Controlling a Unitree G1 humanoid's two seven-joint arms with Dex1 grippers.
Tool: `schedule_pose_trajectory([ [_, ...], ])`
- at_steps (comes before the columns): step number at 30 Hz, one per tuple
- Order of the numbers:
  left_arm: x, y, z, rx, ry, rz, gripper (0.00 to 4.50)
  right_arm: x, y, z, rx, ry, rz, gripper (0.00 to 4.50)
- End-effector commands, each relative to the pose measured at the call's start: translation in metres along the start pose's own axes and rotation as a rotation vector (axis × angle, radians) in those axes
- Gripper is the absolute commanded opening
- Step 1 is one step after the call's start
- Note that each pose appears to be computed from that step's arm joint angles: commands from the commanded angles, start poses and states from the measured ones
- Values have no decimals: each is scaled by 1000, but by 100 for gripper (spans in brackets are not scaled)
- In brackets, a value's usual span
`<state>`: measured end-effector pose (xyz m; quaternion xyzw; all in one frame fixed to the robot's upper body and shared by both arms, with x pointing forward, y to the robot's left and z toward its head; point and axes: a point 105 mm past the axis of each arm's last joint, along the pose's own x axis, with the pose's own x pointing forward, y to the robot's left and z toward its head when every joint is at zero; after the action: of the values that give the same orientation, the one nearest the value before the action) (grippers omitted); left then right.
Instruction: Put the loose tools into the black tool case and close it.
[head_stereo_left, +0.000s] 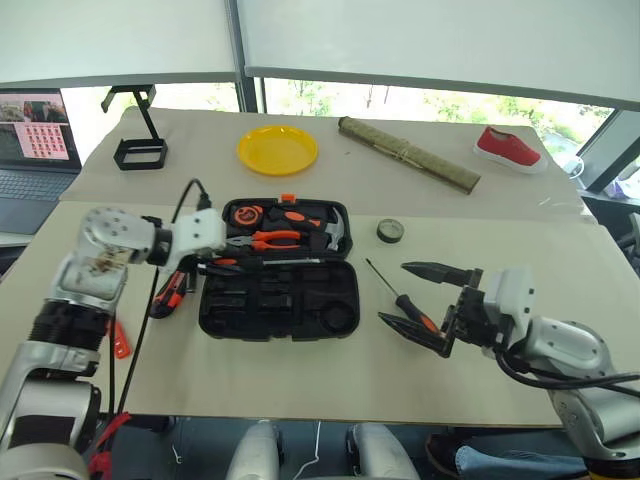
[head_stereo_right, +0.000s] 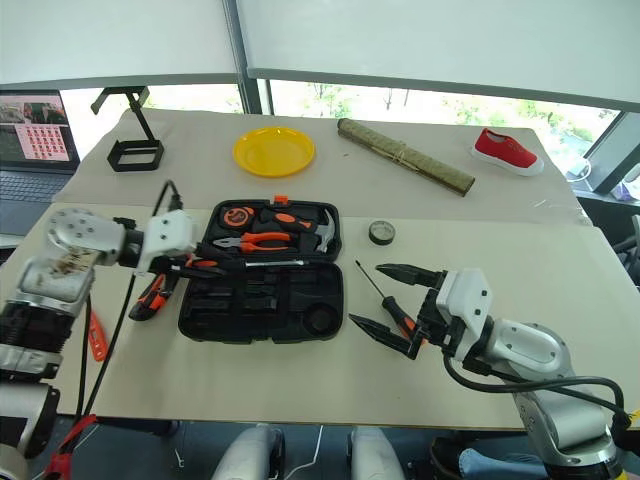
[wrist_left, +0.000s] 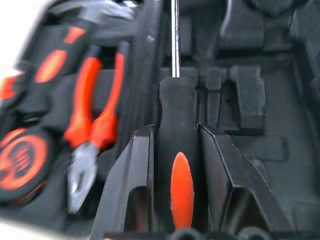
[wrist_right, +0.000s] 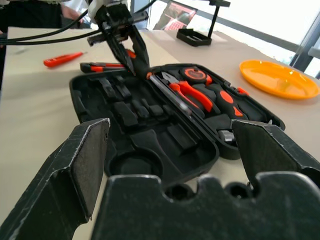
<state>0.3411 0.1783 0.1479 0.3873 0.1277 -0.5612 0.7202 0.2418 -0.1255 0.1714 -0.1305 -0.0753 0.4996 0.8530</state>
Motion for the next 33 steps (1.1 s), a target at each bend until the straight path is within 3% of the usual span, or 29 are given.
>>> schedule_pose_trajectory([
  [1, 2, 11, 0, 54, 48, 33, 87, 4, -1, 8, -31, -16, 9, 450],
  [16, 25, 12, -4, 84, 76, -31, 87, 8, 8, 14, -18, -51, 0, 450],
  [18, 22, 12, -5, 85, 80, -23, 187, 7, 8, 14, -16, -51, -3, 450],
  [19, 21, 13, -7, 86, 84, -15, 200, 7, 8, 14, -16, -51, -6, 450],
  [24, 14, 22, 2, 84, -15, 62, 368, 7, 7, 13, -12, -58, -16, 450],
  [30, -3, 38, 31, -24, -275, 156, 368, 7, 7, 12, 1, -68, -17, 450],
  [31, -4, 38, 30, -63, -305, 161, 314, 6, 7, 11, 7, -72, -22, 450],
  [33, 0, 36, 23, -122, -330, 169, 262, 6, 6, 9, 18, -82, -34, 450],
])
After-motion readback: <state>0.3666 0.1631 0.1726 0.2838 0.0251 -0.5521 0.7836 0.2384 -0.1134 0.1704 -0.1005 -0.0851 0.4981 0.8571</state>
